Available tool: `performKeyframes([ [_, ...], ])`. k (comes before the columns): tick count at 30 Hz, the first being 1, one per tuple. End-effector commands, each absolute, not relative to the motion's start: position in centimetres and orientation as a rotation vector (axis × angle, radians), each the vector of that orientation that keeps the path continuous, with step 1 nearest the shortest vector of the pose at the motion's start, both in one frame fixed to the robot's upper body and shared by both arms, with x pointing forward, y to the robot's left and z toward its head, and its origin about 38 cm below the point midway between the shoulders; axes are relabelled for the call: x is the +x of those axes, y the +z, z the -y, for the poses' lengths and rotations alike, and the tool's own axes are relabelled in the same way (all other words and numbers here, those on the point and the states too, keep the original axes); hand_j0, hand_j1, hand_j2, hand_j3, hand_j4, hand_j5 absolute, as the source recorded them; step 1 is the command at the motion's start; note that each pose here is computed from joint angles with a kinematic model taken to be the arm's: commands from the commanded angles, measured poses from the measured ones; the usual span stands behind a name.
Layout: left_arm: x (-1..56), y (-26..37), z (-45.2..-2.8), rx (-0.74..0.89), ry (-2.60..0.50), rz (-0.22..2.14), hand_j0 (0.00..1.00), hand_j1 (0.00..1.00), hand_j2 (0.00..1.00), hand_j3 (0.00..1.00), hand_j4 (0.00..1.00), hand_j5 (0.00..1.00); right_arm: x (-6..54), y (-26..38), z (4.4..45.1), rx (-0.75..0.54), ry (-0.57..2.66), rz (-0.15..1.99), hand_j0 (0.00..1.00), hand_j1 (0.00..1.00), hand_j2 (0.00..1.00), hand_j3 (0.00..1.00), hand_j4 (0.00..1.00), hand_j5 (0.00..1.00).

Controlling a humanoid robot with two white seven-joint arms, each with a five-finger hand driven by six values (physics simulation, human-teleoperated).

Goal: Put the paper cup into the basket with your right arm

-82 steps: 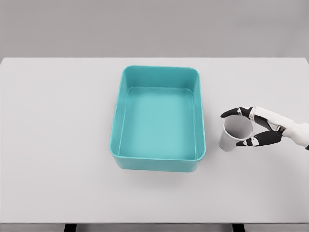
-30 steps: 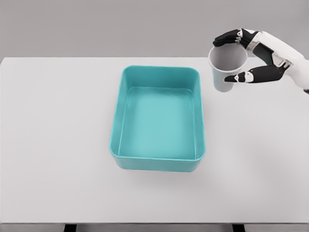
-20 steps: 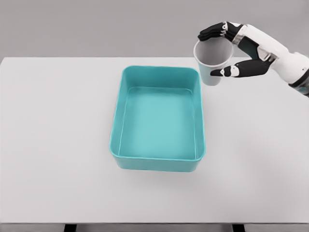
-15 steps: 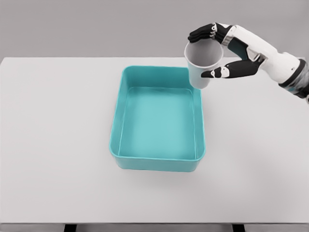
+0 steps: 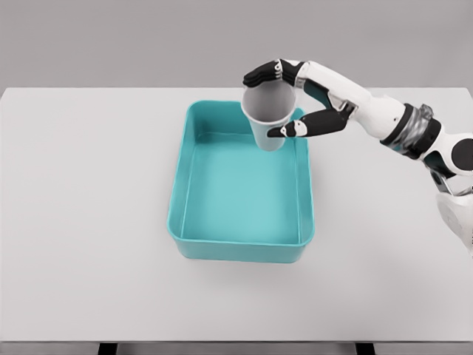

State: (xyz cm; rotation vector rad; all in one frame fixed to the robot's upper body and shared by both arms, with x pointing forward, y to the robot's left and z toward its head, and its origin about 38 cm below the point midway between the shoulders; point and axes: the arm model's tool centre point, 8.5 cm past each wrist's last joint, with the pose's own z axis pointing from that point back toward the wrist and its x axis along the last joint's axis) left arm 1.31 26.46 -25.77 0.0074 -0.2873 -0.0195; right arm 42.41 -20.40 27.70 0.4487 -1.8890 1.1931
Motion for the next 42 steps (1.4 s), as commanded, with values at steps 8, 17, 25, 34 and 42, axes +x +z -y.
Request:
performKeyframes([
  [8, 1.3, -25.8, -26.5, 0.007, -0.018, 0.288, 1.0, 1.0, 1.0, 1.0, 1.0, 1.0, 42.7, 25.0, 18.5, 0.401, 1.254, 1.826, 0.76, 0.76, 0.76, 0.76, 0.76, 0.76],
  [17, 1.3, -25.8, -26.5, 0.008, -0.018, 0.286, 1.0, 1.0, 1.0, 1.0, 1.0, 1.0, 43.5, 23.4, 18.1, 0.386, 1.241, 1.798, 0.76, 0.76, 0.76, 0.76, 0.76, 0.76],
  [25, 1.3, -25.8, -26.5, 0.007, -0.02, 0.288, 1.0, 1.0, 1.0, 1.0, 1.0, 1.0, 43.8, 22.5, 17.7, 0.365, 1.254, 1.776, 0.76, 0.76, 0.76, 0.76, 0.76, 0.76],
  [34, 1.3, -25.8, -26.5, 0.007, -0.02, 0.288, 1.0, 1.0, 1.0, 1.0, 1.0, 1.0, 44.1, 21.3, 17.2, 0.329, 1.284, 1.739, 0.76, 0.76, 0.76, 0.76, 0.76, 0.76],
  [42, 1.3, -25.8, -26.5, 0.007, -0.02, 0.288, 1.0, 1.0, 1.0, 1.0, 1.0, 1.0, 44.5, 20.5, 16.9, 0.32, 1.278, 1.721, 0.76, 0.76, 0.76, 0.76, 0.76, 0.76],
])
